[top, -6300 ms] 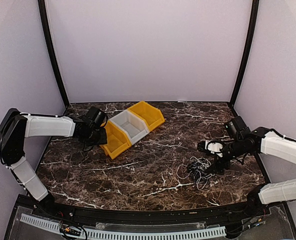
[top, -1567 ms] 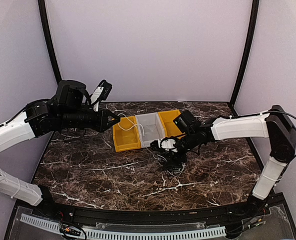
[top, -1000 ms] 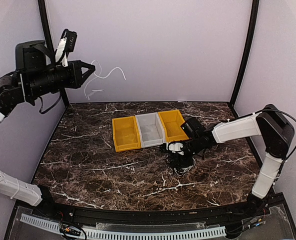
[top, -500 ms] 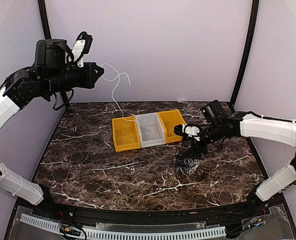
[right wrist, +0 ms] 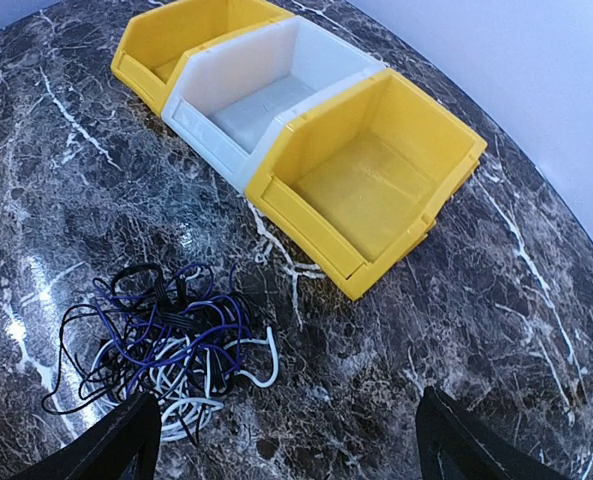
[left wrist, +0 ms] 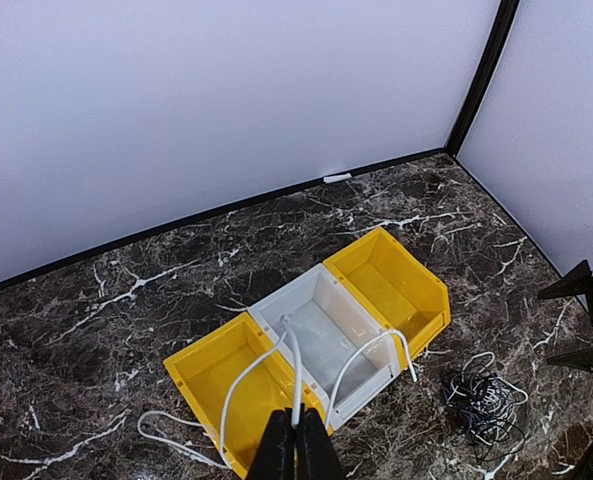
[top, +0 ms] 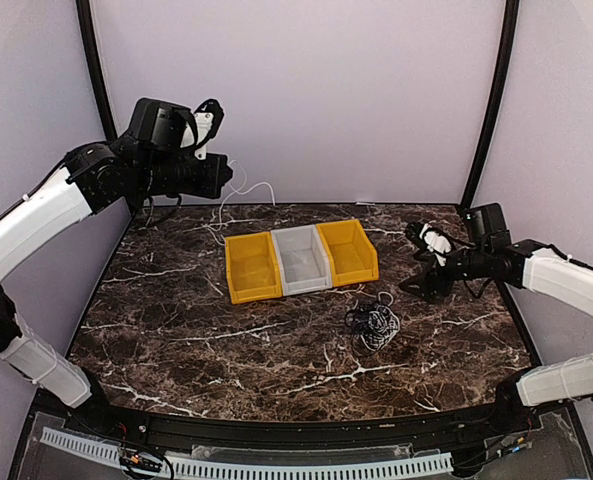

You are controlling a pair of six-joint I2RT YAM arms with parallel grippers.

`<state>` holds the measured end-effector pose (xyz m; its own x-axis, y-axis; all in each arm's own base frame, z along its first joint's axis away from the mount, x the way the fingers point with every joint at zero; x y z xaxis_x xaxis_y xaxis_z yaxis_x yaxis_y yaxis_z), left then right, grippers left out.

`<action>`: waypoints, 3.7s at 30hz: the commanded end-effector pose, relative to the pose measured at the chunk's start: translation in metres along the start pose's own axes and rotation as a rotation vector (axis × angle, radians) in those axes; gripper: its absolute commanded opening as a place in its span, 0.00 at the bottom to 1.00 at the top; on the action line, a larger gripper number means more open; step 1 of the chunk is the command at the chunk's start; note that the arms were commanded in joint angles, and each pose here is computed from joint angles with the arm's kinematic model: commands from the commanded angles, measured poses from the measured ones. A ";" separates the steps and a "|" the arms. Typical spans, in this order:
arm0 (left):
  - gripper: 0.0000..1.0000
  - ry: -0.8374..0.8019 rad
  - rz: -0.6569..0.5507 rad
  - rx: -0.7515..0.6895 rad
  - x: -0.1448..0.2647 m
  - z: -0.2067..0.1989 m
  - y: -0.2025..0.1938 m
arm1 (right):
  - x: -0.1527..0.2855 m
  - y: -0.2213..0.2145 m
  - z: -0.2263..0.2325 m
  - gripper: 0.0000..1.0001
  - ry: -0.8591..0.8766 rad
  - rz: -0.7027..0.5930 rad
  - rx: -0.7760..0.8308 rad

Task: Untangle the cables

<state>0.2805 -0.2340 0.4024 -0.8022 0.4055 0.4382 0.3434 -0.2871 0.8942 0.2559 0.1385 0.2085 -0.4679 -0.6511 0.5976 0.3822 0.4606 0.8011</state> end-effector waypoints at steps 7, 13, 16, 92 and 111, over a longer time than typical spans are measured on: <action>0.00 0.003 0.093 0.030 -0.059 0.016 -0.040 | -0.003 -0.004 -0.013 0.90 -0.088 -0.050 0.001; 0.00 0.034 0.209 0.049 -0.098 0.031 -0.081 | -0.006 -0.010 -0.013 0.90 -0.081 -0.033 0.001; 0.00 0.058 0.242 0.058 -0.108 0.039 -0.095 | -0.008 -0.011 -0.013 0.89 -0.072 -0.028 -0.002; 0.63 -0.616 -0.197 -0.089 -0.104 -0.206 -0.108 | 0.006 0.053 0.056 0.00 0.452 0.128 -0.001; 0.22 -0.697 -0.209 -0.075 -0.184 -0.274 -0.156 | 0.088 0.150 0.088 0.00 0.648 -0.108 0.125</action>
<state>0.2411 -0.4917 0.1666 -0.3628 0.8981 0.2485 0.1497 -0.2070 0.9668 0.2130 0.2018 0.3392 0.0477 -0.8722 0.4868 0.3202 0.4750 0.8197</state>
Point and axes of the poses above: each gripper's point midway between its finger pads, its own x axis back along the fingers, its own z axis along the line the jaws close on, y = z × x, the point moved 7 cm from there along x, back along the fingers, and after that the axes turned 12 degrees about -x, right-handed, at the moved point
